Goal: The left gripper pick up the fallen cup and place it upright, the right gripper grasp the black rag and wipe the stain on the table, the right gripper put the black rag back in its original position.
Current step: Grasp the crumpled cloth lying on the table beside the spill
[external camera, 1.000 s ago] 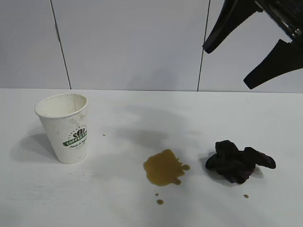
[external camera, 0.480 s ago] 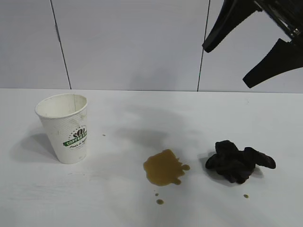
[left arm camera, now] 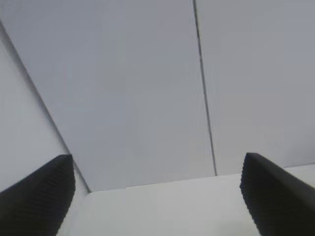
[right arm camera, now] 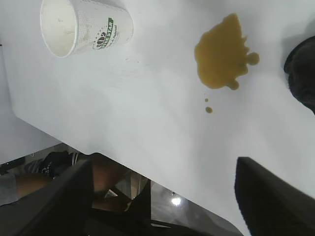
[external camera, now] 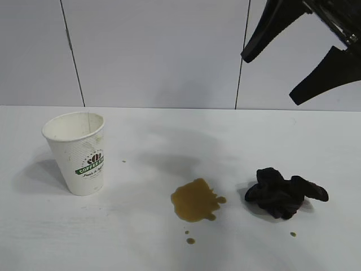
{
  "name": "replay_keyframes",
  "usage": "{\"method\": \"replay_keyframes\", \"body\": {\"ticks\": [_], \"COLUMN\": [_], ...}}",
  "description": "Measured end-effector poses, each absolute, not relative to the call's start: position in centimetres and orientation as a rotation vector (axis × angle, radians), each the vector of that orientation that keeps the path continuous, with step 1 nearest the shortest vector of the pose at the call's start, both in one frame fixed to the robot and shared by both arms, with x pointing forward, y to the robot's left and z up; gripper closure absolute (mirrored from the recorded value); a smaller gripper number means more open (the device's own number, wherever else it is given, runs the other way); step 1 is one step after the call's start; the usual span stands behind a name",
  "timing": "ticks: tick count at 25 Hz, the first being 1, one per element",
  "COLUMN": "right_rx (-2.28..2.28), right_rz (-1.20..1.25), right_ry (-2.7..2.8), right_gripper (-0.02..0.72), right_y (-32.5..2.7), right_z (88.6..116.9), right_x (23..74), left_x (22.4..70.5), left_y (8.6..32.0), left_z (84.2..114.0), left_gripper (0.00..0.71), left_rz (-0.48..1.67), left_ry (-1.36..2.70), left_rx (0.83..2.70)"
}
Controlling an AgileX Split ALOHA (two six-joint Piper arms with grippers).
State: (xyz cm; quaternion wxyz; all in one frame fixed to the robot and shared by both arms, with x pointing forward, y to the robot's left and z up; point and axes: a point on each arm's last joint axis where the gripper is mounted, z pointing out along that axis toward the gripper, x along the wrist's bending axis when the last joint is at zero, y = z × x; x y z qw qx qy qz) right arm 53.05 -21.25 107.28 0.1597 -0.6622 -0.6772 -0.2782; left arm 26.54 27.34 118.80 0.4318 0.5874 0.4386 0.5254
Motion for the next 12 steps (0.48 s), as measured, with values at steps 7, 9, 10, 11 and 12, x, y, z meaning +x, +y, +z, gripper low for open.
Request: {"method": "replay_keyframes", "body": {"ticks": [7, 9, 10, 11, 12], "right_rx": [-1.879, -1.875, -1.873, -1.869, -1.867], "right_rz": [-0.768, -0.758, -0.755, -0.749, -0.744], "right_ry": [-1.941, -1.965, -1.977, -1.99, -2.001], "right_gripper": [0.159, 0.159, 0.159, 0.159, 0.159], "right_y": [-21.3, -21.4, -21.4, -21.5, -21.5], "right_z": [107.2, 107.2, 107.1, 107.1, 107.0], "right_x": [52.9, 52.8, 52.8, 52.8, 52.8], "left_x": [21.1, 20.1, 19.7, 19.5, 19.4], "left_y": [25.5, 25.8, 26.0, 26.3, 26.6], "left_z": [115.8, 115.0, 114.7, 114.3, 113.8], "left_gripper": [0.056, 0.056, 0.056, 0.056, 0.056], "left_rz": [1.159, 1.104, 1.083, 1.067, 1.048], "left_ry": [1.14, 1.201, 1.238, 1.284, 1.327], "left_rx": [1.575, 1.594, 1.592, 1.586, 1.581]}}
